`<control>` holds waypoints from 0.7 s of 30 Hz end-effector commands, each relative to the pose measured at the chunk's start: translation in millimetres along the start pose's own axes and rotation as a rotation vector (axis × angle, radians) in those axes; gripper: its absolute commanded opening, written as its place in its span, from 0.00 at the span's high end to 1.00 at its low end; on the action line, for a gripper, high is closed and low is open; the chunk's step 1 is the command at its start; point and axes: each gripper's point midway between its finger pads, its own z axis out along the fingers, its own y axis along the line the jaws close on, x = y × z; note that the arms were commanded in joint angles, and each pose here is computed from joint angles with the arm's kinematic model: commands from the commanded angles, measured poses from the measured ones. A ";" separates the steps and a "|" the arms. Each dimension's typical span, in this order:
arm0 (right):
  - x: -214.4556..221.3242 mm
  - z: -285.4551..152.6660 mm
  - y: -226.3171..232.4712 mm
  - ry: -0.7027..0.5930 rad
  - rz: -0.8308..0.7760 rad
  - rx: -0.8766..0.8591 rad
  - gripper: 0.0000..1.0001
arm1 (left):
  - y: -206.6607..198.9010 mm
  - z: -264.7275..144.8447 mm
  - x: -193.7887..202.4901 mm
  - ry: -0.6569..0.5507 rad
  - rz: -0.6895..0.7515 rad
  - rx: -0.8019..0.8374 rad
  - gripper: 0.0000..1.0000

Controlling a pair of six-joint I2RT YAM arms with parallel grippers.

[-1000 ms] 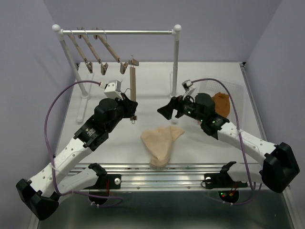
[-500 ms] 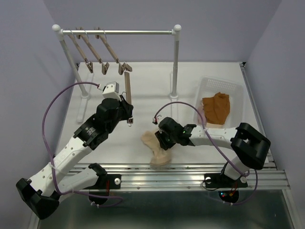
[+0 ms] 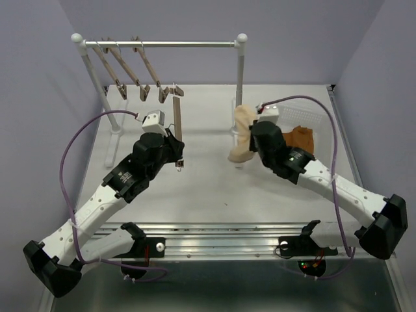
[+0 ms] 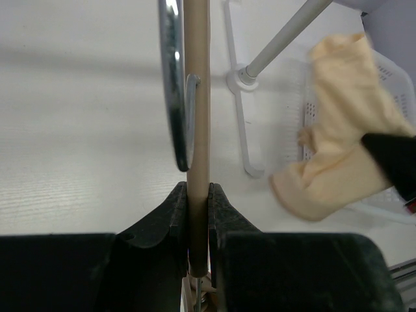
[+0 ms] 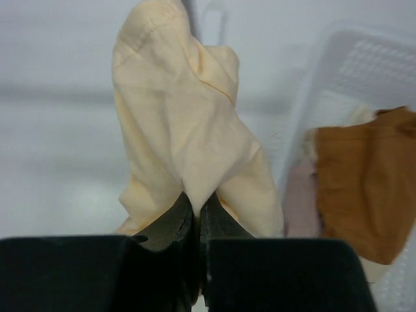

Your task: Remove the underwear clipped to the hanger

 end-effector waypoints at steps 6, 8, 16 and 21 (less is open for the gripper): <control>-119.7 -35.1 -157.5 -0.319 0.219 0.533 0.99 | -27.1 2.8 -31.0 -0.069 -0.007 0.077 1.00; -113.7 -33.3 -164.9 -0.310 0.221 0.549 0.99 | -28.9 5.5 -30.9 -0.068 -0.004 0.082 1.00; -46.7 -12.8 -186.4 -0.193 0.191 0.633 0.82 | -43.6 16.2 -42.7 -0.061 0.014 0.093 1.00; -25.5 -18.1 -207.1 -0.173 0.201 0.750 0.61 | -57.5 22.8 -55.2 -0.061 0.027 0.110 1.00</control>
